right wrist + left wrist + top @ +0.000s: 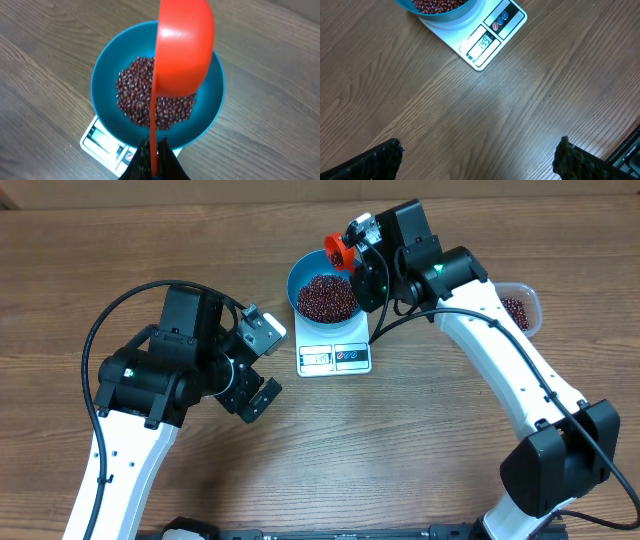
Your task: Scoop item into bowl and weigh 150g on scale
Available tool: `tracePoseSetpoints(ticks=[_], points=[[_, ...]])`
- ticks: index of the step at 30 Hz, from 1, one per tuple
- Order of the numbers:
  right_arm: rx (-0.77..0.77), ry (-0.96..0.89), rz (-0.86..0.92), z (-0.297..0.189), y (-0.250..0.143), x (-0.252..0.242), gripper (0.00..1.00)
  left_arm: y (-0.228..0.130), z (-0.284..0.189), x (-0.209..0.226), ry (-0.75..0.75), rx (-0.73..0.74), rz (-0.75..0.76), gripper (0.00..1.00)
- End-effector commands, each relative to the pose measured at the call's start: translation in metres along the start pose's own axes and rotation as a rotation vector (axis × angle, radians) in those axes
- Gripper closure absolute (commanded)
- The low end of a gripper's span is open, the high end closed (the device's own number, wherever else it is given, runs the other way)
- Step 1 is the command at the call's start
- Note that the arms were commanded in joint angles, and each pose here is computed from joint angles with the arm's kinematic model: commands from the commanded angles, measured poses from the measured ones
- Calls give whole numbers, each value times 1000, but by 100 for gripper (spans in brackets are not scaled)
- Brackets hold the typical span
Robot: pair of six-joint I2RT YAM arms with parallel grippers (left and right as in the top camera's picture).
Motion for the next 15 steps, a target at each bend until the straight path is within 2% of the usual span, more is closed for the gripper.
tracePoseSetpoints(ticks=[1, 15], points=[[-18, 17, 3, -7, 3, 6, 96, 1, 1, 0, -13, -11, -14, 0], [-3, 26, 3, -1, 2, 8, 96, 1, 1, 0, -13, -11, -14, 0]])
Point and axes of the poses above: each gripper's point midway between its finger pads, its own z axis out along the fingers, its own x axis along the line the jaws close on, y = z × x, the point moved 8 cm from there along -z, back along the fingers, and after that the axes turned 14 degrees about z, right-handed, at the moved point
